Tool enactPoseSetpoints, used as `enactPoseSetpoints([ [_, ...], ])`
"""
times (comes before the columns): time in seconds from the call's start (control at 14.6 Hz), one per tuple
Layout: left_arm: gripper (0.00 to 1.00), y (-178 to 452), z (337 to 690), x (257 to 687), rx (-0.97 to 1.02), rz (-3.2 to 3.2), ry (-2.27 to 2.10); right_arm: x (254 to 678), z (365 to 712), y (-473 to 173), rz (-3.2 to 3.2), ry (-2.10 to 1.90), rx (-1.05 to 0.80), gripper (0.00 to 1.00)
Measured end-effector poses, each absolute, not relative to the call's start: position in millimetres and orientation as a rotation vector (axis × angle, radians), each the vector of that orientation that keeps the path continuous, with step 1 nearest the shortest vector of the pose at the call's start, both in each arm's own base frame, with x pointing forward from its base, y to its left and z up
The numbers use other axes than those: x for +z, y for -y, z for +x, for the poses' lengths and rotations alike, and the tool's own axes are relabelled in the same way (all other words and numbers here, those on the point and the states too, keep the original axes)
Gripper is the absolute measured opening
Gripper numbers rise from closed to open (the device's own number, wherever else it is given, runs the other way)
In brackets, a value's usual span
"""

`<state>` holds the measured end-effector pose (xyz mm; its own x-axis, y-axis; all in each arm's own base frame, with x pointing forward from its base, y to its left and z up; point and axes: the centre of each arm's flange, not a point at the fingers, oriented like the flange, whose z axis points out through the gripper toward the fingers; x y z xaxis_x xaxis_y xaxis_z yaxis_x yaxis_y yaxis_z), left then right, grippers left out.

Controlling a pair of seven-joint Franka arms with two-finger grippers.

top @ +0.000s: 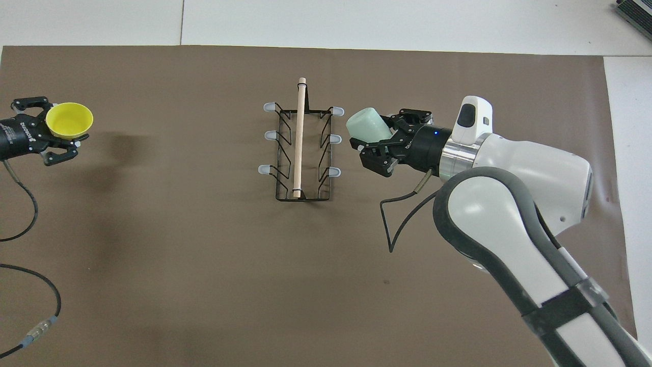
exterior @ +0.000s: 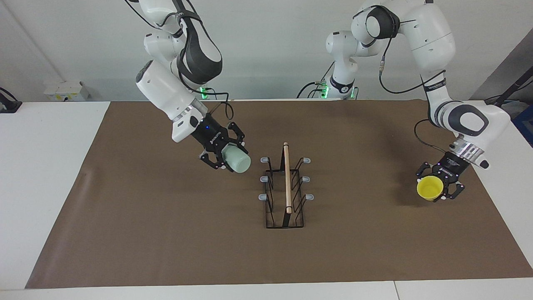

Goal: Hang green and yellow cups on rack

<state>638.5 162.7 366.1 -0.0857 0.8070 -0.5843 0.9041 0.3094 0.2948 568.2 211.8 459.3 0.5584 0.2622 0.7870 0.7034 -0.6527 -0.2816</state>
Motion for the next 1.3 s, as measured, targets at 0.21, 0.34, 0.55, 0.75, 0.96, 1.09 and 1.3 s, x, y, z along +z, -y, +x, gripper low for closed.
enactPoseSetpoints([
  [0.21,0.67,-120,642,417,-0.119,1.687,-1.808,448,547,-208,-2.108,0.637,-1.083,0.70],
  [0.34,0.67,-98,642,440,-0.064,1.809,-1.746,439,530,-213,-2.045,0.560,-1.141,0.70],
  [0.55,0.67,-39,641,470,0.028,2.057,-1.646,417,508,-231,-1.976,0.547,-1.275,0.70],
  [0.75,0.67,31,634,491,0.128,2.291,-1.538,405,501,-237,-1.962,0.671,-1.370,0.70],
  [0.96,0.67,102,623,503,0.247,2.504,-1.383,393,501,-244,-1.914,0.722,-1.452,0.70],
  [1.09,0.67,148,610,506,0.337,2.622,-1.290,382,502,-247,-1.903,0.741,-1.486,0.70],
  [1.3,0.67,202,593,499,0.582,2.669,-1.211,370,501,-254,-1.893,0.763,-1.473,0.70],
])
